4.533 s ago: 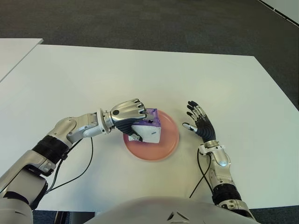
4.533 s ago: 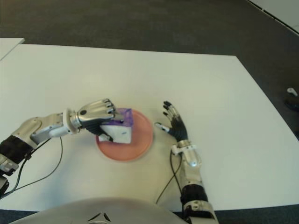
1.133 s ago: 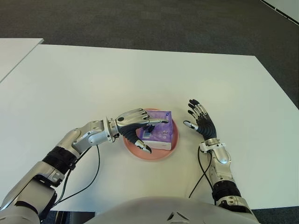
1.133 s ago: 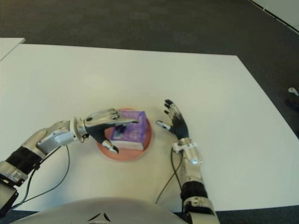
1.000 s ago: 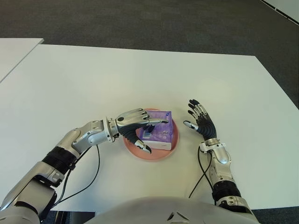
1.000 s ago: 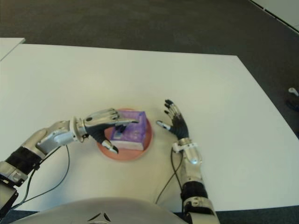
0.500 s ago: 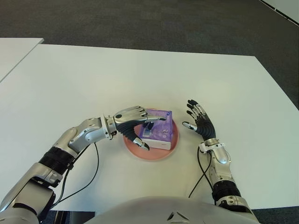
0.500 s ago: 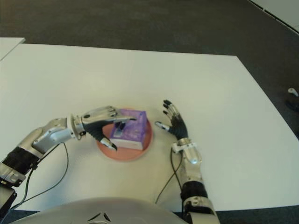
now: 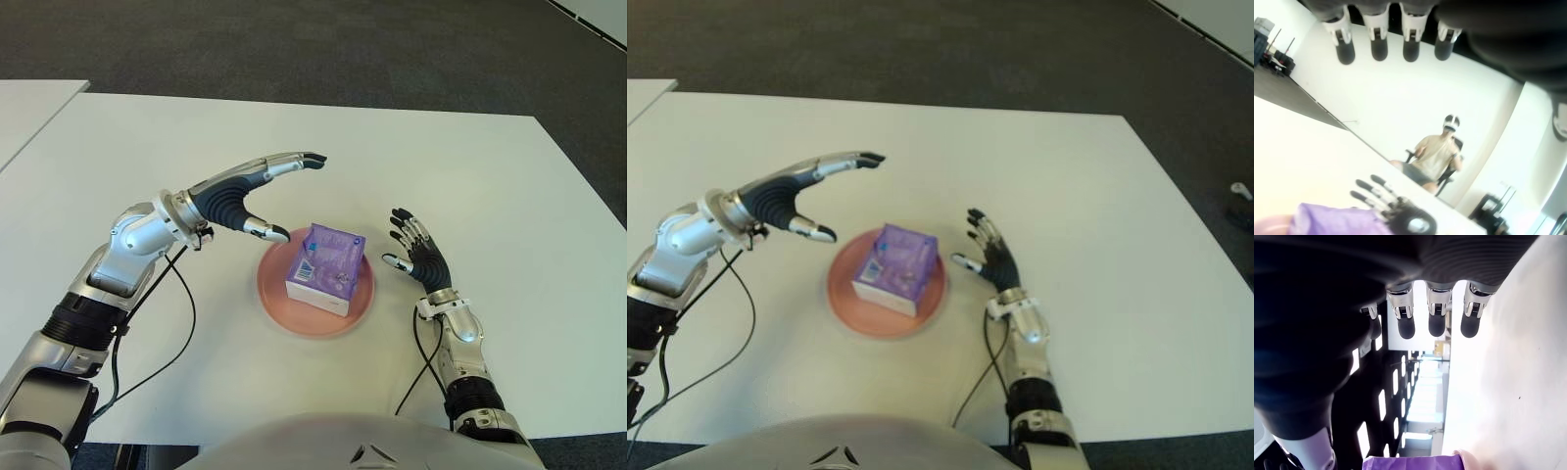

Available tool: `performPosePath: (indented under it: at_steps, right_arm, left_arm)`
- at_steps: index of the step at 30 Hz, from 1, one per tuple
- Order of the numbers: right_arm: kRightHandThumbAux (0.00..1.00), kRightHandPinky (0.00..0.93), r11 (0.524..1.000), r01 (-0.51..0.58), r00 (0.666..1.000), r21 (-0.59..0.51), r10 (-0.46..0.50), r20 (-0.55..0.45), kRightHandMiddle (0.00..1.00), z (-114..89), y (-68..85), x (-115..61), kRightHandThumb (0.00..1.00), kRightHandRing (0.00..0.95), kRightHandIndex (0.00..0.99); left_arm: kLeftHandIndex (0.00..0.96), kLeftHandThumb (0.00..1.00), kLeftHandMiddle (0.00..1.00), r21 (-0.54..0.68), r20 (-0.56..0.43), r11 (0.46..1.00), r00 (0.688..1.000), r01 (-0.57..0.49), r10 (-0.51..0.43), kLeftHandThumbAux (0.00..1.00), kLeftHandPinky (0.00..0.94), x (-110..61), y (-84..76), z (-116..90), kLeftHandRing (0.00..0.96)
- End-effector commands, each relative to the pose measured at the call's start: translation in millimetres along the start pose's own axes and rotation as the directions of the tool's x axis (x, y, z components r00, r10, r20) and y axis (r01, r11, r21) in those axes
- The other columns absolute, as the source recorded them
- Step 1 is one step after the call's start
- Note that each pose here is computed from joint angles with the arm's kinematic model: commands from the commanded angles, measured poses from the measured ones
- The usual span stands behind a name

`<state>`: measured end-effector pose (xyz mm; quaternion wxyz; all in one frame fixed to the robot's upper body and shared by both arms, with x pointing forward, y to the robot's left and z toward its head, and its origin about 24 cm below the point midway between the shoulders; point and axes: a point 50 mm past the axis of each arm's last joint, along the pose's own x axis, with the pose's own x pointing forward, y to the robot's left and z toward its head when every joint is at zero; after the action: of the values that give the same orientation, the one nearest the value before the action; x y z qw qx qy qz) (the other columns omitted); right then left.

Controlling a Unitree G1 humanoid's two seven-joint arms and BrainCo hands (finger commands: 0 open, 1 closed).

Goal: Put the tissue paper into the plate.

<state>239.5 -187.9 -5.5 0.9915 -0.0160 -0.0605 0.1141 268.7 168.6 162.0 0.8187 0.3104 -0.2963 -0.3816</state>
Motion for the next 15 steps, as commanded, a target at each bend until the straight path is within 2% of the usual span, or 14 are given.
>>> performPosePath:
  at_steps: [1,3,5,7,10,15]
  right_arm:
    - [0.757,0.0,0.997,0.023,0.983,0.069,-0.01,-0.182,0.0,-38,17.0,-33.1,0.0,0.0,0.0]
    - [0.753,0.0,0.997,0.022,0.983,0.069,-0.009,-0.183,0.0,-38,17.6,-32.9,0.0,0.0,0.0]
    - [0.749,0.0,0.997,0.022,0.983,0.071,-0.009,-0.183,0.0,-38,18.0,-32.8,0.0,0.0,0.0]
    - [0.746,0.0,0.997,0.022,0.983,0.072,-0.009,-0.183,0.0,-37,18.4,-32.8,0.0,0.0,0.0]
    - [0.743,0.0,0.997,0.023,0.983,0.076,-0.009,-0.185,0.0,-37,18.6,-32.7,0.0,0.0,0.0]
    - [0.742,0.0,0.997,0.024,0.983,0.078,-0.01,-0.183,0.0,-37,18.7,-32.6,0.0,0.0,0.0]
  left_arm:
    - [0.0,0.068,0.0,-0.231,-0.014,0.964,0.991,-0.131,0.131,0.404,0.0,11.5,8.3,-17,0.0]
    - [0.0,0.068,0.0,-0.281,0.018,0.941,0.979,-0.19,0.203,0.395,0.0,10.2,16.3,-13,0.0]
    - [0.0,0.07,0.0,-0.329,-0.007,0.9,0.954,-0.285,0.3,0.377,0.0,-23.8,18.7,-5,0.0]
    - [0.0,0.072,0.0,-0.373,-0.047,0.859,0.931,-0.352,0.361,0.341,0.0,-39.1,15.5,-2,0.0]
    - [0.0,0.072,0.0,-0.457,-0.111,0.786,0.904,-0.416,0.414,0.299,0.0,-35.2,21.2,-9,0.0]
    - [0.0,0.076,0.0,-0.545,-0.159,0.708,0.884,-0.45,0.44,0.256,0.0,-33.9,31.9,-13,0.0]
